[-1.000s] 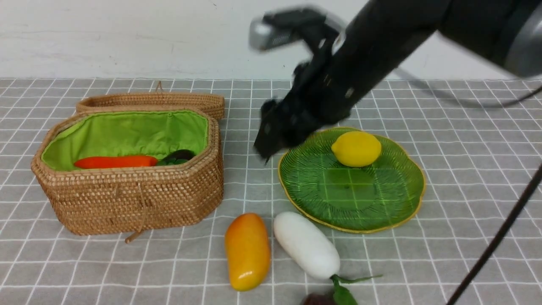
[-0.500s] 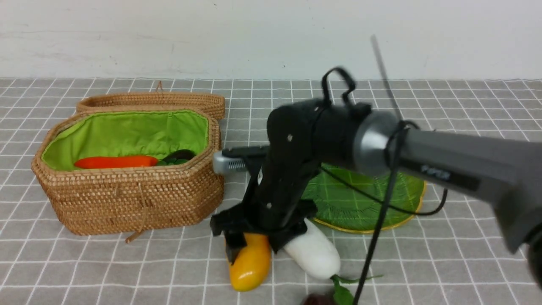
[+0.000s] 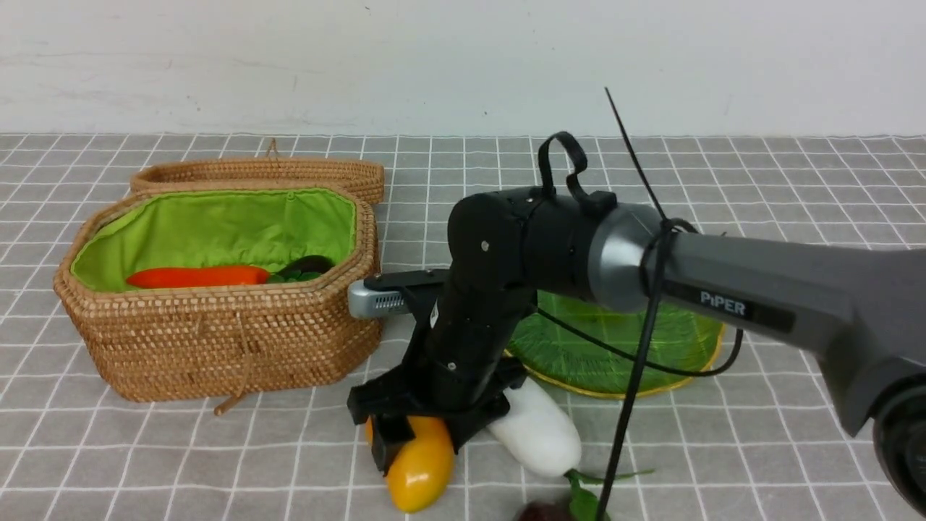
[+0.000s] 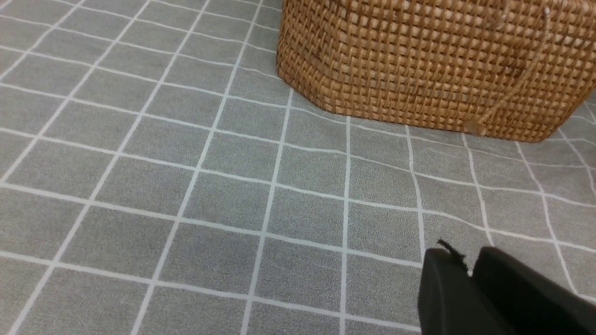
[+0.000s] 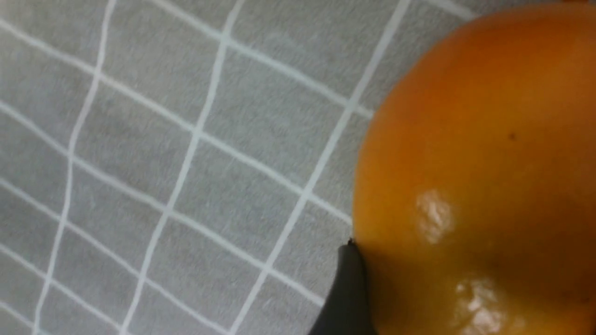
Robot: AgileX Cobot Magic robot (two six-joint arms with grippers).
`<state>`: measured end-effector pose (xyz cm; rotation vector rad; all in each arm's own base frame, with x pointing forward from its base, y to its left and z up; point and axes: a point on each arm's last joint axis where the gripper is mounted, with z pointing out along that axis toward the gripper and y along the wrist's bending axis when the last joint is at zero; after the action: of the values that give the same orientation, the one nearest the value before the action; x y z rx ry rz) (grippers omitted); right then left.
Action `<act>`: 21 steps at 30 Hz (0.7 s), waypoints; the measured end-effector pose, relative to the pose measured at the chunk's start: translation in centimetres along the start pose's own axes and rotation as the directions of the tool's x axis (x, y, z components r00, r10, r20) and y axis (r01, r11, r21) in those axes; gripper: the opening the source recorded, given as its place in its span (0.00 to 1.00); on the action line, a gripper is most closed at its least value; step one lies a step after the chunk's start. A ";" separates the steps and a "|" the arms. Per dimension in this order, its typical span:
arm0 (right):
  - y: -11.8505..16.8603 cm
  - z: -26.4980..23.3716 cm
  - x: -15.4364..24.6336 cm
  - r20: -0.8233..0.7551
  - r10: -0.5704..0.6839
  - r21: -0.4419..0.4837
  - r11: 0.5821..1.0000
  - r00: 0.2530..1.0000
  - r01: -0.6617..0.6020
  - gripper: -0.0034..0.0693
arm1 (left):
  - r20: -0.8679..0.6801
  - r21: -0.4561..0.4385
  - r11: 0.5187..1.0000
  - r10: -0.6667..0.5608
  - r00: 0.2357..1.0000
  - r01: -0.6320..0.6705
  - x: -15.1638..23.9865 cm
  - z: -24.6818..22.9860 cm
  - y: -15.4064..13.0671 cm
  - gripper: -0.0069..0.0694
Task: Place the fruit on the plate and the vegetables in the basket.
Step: Use the right arm to grab a mango and put it into the right plate
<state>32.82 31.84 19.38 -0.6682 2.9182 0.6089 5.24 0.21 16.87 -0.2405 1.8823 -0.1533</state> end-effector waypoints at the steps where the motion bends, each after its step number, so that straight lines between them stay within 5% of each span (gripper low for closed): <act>1: 0.0 -0.2 0.0 -0.001 -0.002 -0.003 1.000 1.000 0.002 0.82 | 0.000 0.000 1.000 0.000 1.000 0.000 0.0 0.0 0.0 0.20; 8: -2.0 -9.0 -3.3 0.183 0.019 -0.066 0.998 0.983 -0.007 0.82 | 0.000 0.000 1.000 0.000 1.000 0.000 0.0 0.0 0.0 0.20; 15: -10.5 -13.0 -5.3 0.334 0.055 0.111 0.989 0.941 -0.098 0.82 | 0.000 0.000 1.000 0.000 1.000 0.000 0.0 0.0 0.0 0.21; 21: -13.3 -10.0 -5.6 0.279 0.094 0.205 0.966 0.956 -0.155 0.82 | 0.000 0.000 1.000 0.000 1.000 0.000 0.0 0.0 0.0 0.21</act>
<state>43.66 19.07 24.69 -0.3455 2.7303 0.3381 5.24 0.21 16.87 -0.2405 1.8823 -0.1533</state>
